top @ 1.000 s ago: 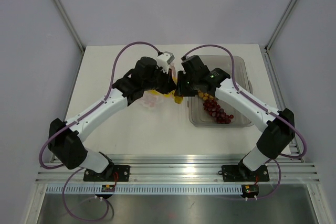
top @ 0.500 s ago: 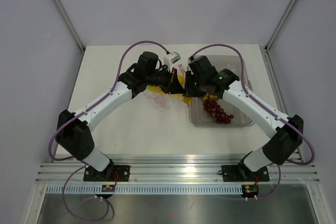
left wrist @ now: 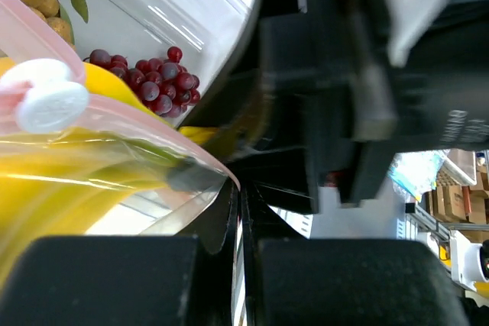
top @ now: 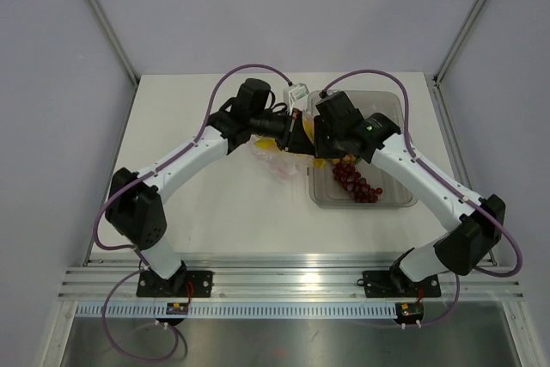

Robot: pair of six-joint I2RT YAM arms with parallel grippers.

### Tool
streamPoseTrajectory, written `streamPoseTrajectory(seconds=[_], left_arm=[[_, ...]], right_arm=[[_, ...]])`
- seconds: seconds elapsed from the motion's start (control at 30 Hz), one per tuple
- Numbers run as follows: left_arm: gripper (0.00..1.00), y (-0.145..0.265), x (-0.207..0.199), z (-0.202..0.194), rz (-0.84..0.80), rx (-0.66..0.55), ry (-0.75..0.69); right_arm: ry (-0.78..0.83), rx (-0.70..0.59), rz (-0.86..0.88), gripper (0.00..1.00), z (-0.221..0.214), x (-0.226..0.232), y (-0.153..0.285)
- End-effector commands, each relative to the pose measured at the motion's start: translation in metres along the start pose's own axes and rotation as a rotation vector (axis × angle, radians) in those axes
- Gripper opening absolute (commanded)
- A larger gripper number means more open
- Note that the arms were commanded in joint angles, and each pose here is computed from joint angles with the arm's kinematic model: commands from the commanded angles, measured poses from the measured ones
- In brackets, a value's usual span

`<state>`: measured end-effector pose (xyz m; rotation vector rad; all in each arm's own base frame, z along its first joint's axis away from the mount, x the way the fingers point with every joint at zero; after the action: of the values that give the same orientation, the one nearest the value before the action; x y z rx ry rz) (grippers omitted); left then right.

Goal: Place the food in the zip-top bag and seal the zipper
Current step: Place the fake fruit in the zipper food storage bag, then adjust the zipper food storage bag at the center of the board.

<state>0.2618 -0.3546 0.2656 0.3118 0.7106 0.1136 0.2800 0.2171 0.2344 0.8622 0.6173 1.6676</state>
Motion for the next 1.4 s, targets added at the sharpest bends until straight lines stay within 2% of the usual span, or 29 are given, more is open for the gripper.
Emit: streamPoseTrajectory(seconds=[0.0,0.03,0.1,0.17,0.27,0.4,0.7,0.87,0.97,1.37], left_arm=[[0.0,0.016,-0.047,0.025,-0.143,-0.063,-0.094],[0.0,0.02,-0.052,0.027,-0.153,-0.07,-0.096],[0.0,0.029,-0.054,0.03,-0.166,-0.08,-0.102],[0.0,0.039,-0.059,0.032,-0.175,-0.088,-0.114],[0.0,0.046,-0.054,0.029,-0.148,-0.08,-0.11],[0.0,0.05,-0.04,0.02,-0.122,-0.086,-0.059],[0.0,0.056,-0.033,0.021,-0.11,-0.126,-0.041],[0.0,0.058,-0.03,0.018,-0.101,-0.123,-0.037],[0.0,0.058,-0.028,0.018,-0.101,-0.124,-0.033],[0.0,0.061,-0.028,0.017,-0.117,-0.118,-0.037]], right_arm=[[-0.032,-0.126,0.138,0.09,0.038,0.032,-0.003],[-0.042,-0.143,0.156,0.19,0.042,0.036,-0.004],[-0.039,-0.153,0.173,0.2,0.046,0.041,-0.005],[-0.031,-0.157,0.194,0.41,0.049,0.045,-0.005],[-0.026,-0.167,0.212,0.51,0.051,0.047,0.002],[-0.046,-0.201,0.25,0.6,0.054,0.048,0.022],[-0.085,-0.225,0.25,0.61,0.047,0.037,0.042],[-0.117,-0.28,0.233,0.62,0.049,0.026,0.056],[-0.142,-0.305,0.203,0.66,0.047,0.015,0.059],[-0.293,-0.173,0.139,0.65,0.022,-0.03,0.002]])
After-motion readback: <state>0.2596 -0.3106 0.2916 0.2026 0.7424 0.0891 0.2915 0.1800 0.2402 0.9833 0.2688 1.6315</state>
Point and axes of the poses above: each gripper's point midway between its finger pads, its own y axis back along the fingers, its own x axis along the line the jaws close on, z = x × y, the point moved 2 cm from there along y, back along the fingers, and after that the axes turned 2 degrees about -y, right-handed, at the moved point
